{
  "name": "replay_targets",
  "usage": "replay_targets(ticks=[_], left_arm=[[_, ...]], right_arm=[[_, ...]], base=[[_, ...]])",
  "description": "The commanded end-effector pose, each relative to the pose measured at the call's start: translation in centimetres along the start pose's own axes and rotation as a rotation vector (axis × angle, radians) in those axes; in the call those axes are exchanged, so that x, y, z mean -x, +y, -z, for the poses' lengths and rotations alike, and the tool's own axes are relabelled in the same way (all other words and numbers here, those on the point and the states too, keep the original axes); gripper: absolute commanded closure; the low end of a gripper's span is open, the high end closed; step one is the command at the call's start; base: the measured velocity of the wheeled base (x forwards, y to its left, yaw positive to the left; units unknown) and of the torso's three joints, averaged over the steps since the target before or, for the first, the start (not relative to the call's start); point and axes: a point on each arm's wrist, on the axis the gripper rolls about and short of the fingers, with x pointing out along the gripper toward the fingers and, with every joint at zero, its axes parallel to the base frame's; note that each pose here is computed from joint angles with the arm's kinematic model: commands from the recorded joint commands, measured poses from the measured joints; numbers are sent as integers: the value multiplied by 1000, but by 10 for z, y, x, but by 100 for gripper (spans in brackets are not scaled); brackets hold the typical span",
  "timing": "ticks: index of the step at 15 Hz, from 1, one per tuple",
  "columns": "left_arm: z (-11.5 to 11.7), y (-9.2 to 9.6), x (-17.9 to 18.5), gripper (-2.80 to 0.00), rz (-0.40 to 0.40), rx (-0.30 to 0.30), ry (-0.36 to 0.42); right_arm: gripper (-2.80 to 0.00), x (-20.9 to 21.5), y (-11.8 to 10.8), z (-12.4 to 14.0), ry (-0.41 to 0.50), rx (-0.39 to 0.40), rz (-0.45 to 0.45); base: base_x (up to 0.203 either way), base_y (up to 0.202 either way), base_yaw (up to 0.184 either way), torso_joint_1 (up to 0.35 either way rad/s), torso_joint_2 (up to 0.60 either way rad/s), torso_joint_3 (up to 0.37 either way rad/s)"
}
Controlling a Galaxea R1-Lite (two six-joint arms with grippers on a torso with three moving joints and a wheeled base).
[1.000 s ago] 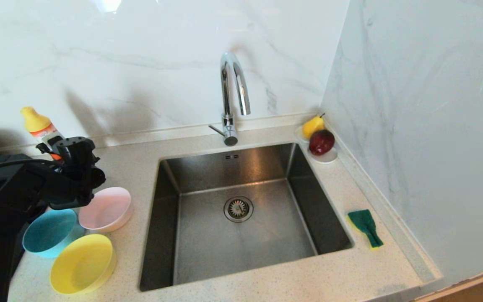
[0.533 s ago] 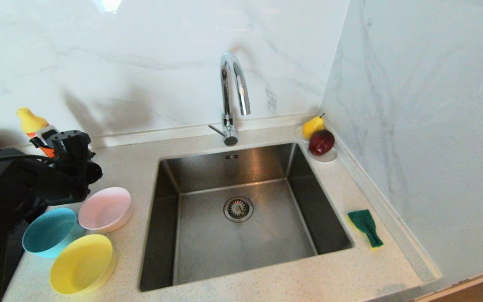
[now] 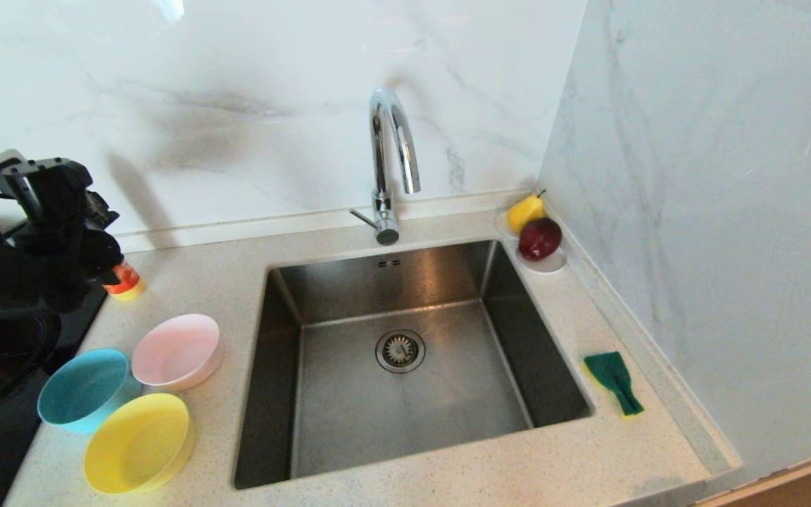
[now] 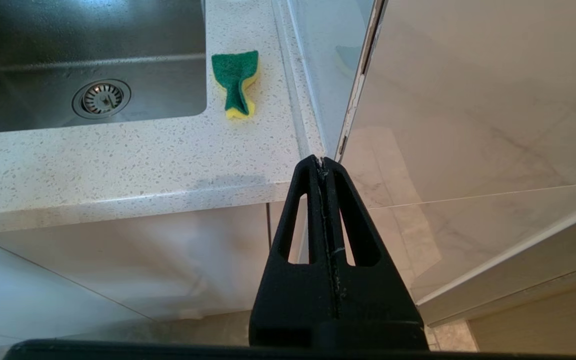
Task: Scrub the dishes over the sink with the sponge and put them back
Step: Place the dish soap on the table, then turn on the faucet
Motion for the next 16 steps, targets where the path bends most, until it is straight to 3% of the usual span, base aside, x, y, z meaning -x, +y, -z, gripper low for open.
replay_targets(ticks=[1, 2, 4, 6, 7, 9, 10, 12, 16], left_arm=[[-75, 18, 38, -280, 19, 85, -90], [-96, 27, 55, 0, 27, 94, -100], [-127, 46, 89, 0, 73, 91, -102], [-145, 68, 124, 0, 167, 6, -71], [-155, 82, 144, 0, 242, -40, -66], [-165, 114, 187, 0, 480, -130, -49], [-165, 133, 208, 0, 581, -172, -32], [-156, 169, 247, 0, 694, -222, -5], [-107, 236, 307, 0, 875, -280, 89]], right_arm=[[0, 0, 0, 0, -1, 0, -1], [0, 0, 0, 0, -1, 0, -1], [0, 0, 0, 0, -1, 0, -1], [0, 0, 0, 0, -1, 0, -1], [0, 0, 0, 0, -1, 0, -1], [0, 0, 0, 0, -1, 0, -1], [0, 0, 0, 0, -1, 0, -1], [0, 0, 0, 0, -1, 0, -1], [0, 0, 0, 0, -1, 0, -1]], base=[[0, 0, 0, 0, 0, 0], [0, 0, 0, 0, 0, 0], [0, 0, 0, 0, 0, 0], [0, 0, 0, 0, 0, 0], [0, 0, 0, 0, 0, 0], [0, 0, 0, 0, 0, 0], [0, 0, 0, 0, 0, 0], [0, 0, 0, 0, 0, 0], [0, 0, 0, 0, 0, 0]])
